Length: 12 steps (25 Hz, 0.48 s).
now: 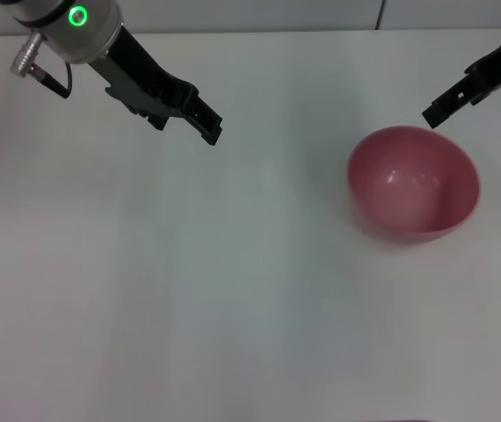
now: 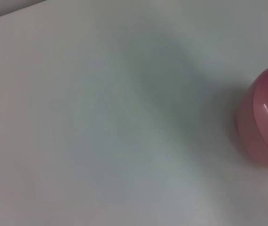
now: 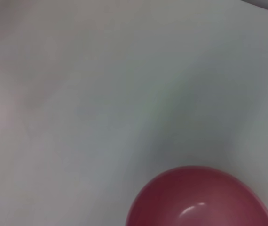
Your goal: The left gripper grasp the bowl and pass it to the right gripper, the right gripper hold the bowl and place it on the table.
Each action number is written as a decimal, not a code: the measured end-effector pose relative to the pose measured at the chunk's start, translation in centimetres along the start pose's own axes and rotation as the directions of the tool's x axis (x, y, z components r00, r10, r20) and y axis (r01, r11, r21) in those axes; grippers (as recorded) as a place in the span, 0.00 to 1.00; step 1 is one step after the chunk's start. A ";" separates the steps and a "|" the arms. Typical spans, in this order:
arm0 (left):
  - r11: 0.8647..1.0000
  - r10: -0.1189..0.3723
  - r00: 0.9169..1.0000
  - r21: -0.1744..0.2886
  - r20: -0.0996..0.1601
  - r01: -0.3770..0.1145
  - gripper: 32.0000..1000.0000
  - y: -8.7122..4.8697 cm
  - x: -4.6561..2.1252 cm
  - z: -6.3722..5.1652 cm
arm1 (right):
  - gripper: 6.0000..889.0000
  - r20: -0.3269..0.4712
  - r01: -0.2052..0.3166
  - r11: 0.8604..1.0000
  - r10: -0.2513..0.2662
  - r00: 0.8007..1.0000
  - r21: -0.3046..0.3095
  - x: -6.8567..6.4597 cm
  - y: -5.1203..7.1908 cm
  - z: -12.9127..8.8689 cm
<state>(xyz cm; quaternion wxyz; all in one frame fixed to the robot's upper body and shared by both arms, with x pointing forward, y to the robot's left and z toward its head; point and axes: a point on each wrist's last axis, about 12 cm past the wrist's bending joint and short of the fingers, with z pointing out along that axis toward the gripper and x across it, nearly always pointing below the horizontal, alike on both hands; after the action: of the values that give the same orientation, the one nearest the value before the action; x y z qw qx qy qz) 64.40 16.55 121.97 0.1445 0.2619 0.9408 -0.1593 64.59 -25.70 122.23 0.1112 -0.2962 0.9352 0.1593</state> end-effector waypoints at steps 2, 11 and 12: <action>1.000 -0.001 1.000 0.000 0.000 0.001 0.86 0.0 0.01 0.0 | 0.97 -0.001 0.003 1.000 -0.003 1.000 0.000 0.0 0.1 -0.2; 1.000 0.000 1.000 0.001 -0.001 0.000 0.86 -0.1 -0.03 0.0 | 0.97 -0.008 0.007 1.000 -0.007 1.000 0.002 0.0 0.1 -0.3; 1.000 0.000 1.000 0.002 -0.001 0.000 0.86 -0.1 -0.03 0.0 | 0.97 -0.007 0.007 1.000 -0.007 1.000 0.002 0.0 0.1 -0.3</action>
<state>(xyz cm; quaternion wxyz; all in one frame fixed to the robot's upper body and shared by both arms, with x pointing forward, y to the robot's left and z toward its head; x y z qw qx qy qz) 64.38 16.45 121.99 0.1437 0.2621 0.9408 -0.1599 64.49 -25.68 122.50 0.1086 -0.3000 0.9347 0.1568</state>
